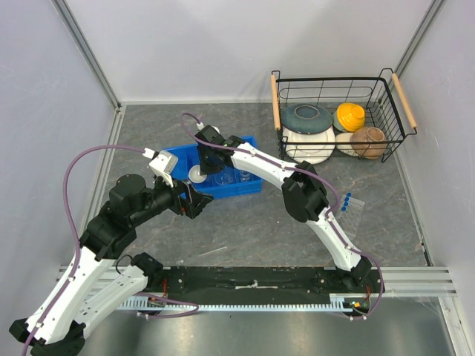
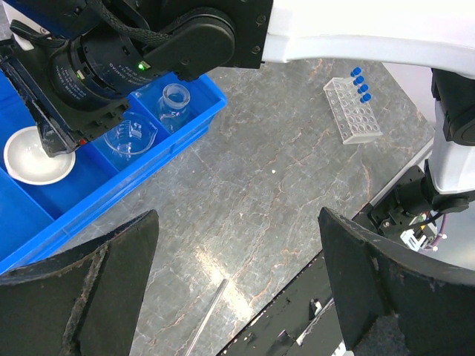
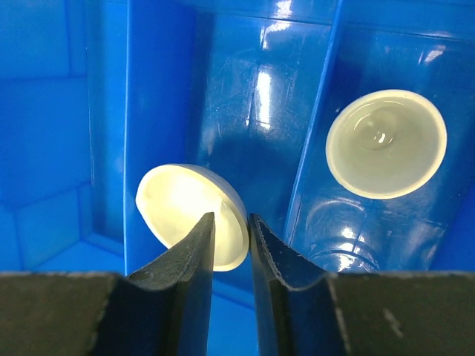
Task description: Organize the chemistry lab equipment
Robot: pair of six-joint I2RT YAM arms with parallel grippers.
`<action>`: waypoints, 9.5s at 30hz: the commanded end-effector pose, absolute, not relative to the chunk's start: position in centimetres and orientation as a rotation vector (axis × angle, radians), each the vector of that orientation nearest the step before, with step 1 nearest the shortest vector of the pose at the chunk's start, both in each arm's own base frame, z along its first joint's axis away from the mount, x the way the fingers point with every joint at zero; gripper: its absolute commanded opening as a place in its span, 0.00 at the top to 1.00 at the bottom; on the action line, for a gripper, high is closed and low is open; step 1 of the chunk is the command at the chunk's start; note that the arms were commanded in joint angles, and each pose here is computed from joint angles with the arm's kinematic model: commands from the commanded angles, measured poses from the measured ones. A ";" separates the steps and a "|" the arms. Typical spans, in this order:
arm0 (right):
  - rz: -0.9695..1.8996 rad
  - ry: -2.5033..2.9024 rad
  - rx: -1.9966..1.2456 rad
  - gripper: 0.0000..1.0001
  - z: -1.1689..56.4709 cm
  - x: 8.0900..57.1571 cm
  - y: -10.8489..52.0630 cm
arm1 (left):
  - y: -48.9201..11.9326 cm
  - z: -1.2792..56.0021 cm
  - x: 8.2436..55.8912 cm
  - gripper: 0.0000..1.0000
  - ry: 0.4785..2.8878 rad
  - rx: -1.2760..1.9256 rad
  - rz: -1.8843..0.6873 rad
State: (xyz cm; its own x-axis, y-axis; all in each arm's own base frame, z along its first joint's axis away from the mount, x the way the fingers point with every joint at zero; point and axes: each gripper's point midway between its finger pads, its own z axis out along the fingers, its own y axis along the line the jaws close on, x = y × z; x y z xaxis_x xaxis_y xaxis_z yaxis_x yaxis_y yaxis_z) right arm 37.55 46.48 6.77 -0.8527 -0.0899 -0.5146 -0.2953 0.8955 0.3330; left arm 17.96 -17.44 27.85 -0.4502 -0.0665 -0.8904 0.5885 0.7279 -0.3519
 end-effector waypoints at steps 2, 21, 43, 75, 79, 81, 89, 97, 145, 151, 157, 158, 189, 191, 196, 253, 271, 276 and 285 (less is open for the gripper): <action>0.487 2.578 -0.301 0.68 5.5 37.3 45.9 | -17.8 28.6 18.2 0.05 1.859 0.414 -0.811; 0.291 2.474 -0.472 1.00 7.1 38.5 43.5 | -18.0 27.9 18.7 0.05 1.892 0.409 -0.803; 0.262 2.251 -1.204 1.00 5.2 37.5 46.5 | -18.2 26.7 19.3 0.05 1.939 0.412 -0.784; -0.021 1.936 -0.750 0.58 17.7 44.3 44.4 | -18.2 26.3 19.5 0.06 1.956 0.410 -0.771; -0.071 1.896 -0.618 0.56 20.9 44.9 42.7 | -18.3 26.3 19.4 0.06 1.954 0.414 -0.775; -0.110 1.882 -0.550 0.51 22.4 45.0 41.5 | -18.2 26.2 19.5 0.06 1.955 0.412 -0.770; -0.223 1.900 -0.311 0.41 27.5 43.3 34.1 | -18.9 24.9 19.8 0.07 2.036 0.525 -0.739; -0.235 2.010 -0.255 0.39 28.1 37.7 27.2 | -19.2 23.6 20.1 0.08 2.135 0.642 -0.674; 0.247 2.216 -0.435 0.35 23.0 21.9 20.4 | -18.3 5.7 12.8 0.16 2.351 1.826 0.197; 0.242 2.233 -0.439 0.35 22.3 22.6 21.4 | -17.6 4.9 12.3 0.17 2.364 1.879 0.209; 0.237 2.241 -0.457 0.35 21.5 23.2 22.6 | -17.5 4.5 10.9 0.17 2.292 1.966 0.159; 0.240 2.240 -0.461 0.35 21.5 23.3 22.8 | -17.4 4.4 10.6 0.17 2.279 1.981 0.153; 0.228 2.224 -0.493 0.35 20.3 24.5 24.7 | -16.8 1.4 9.9 0.25 2.310 2.073 0.155; 0.228 2.222 -0.490 0.35 20.3 24.5 24.6 | -16.8 1.2 9.9 0.26 2.327 2.076 0.159; 0.249 2.203 -0.477 0.37 20.8 24.2 24.3 | -16.8 0.4 9.9 0.31 2.371 2.103 0.173; 0.286 2.050 -0.268 0.48 32.7 23.4 20.2 | -20.3 10.3 17.1 0.98 2.361 1.569 0.132; 0.323 1.978 -0.235 0.50 36.4 22.3 19.1 | -15.6 20.9 31.1 0.98 2.518 0.719 -0.011; 0.346 1.990 -0.257 0.52 35.0 22.6 20.6 | -13.5 19.8 33.6 0.98 2.613 0.523 -0.116; 0.300 1.998 -0.271 0.52 33.3 22.8 20.4 | -10.8 15.9 36.4 0.98 2.700 0.291 -0.209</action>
